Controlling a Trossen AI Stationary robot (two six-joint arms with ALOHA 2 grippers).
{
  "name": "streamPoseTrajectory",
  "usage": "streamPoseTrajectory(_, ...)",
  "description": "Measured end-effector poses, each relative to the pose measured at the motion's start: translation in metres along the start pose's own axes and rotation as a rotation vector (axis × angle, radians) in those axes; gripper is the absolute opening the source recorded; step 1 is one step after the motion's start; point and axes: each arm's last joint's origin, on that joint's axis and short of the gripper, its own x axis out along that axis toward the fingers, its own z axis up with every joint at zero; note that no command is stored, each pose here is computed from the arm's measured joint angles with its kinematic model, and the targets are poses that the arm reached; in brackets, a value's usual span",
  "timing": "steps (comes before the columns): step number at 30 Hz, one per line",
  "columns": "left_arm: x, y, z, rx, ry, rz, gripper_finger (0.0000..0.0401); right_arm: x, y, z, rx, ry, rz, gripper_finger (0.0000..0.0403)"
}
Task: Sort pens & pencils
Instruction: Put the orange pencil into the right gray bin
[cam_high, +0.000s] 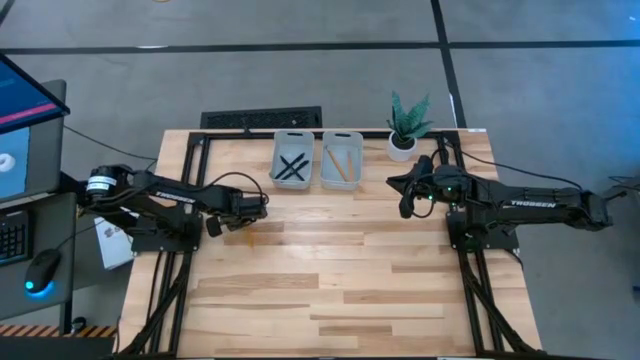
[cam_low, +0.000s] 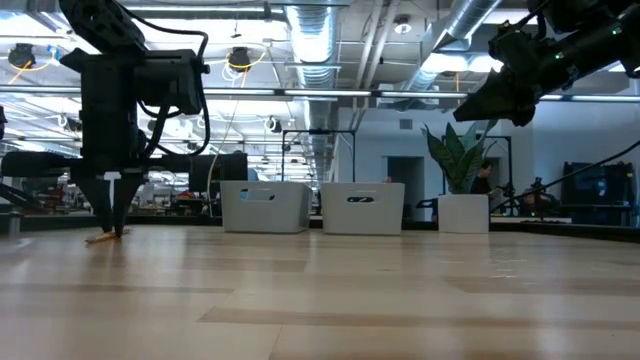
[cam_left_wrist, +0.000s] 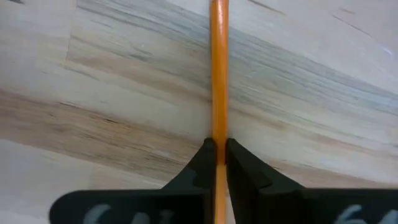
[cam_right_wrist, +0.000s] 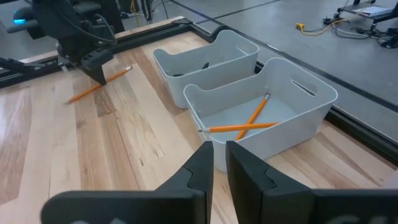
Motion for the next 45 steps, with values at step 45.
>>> streamPoseTrajectory(45,-0.12,-0.1,0.001,0.515,-0.199,-0.508,0.0015,0.0,0.001,0.002,0.075,-0.018,0.006,0.0066)
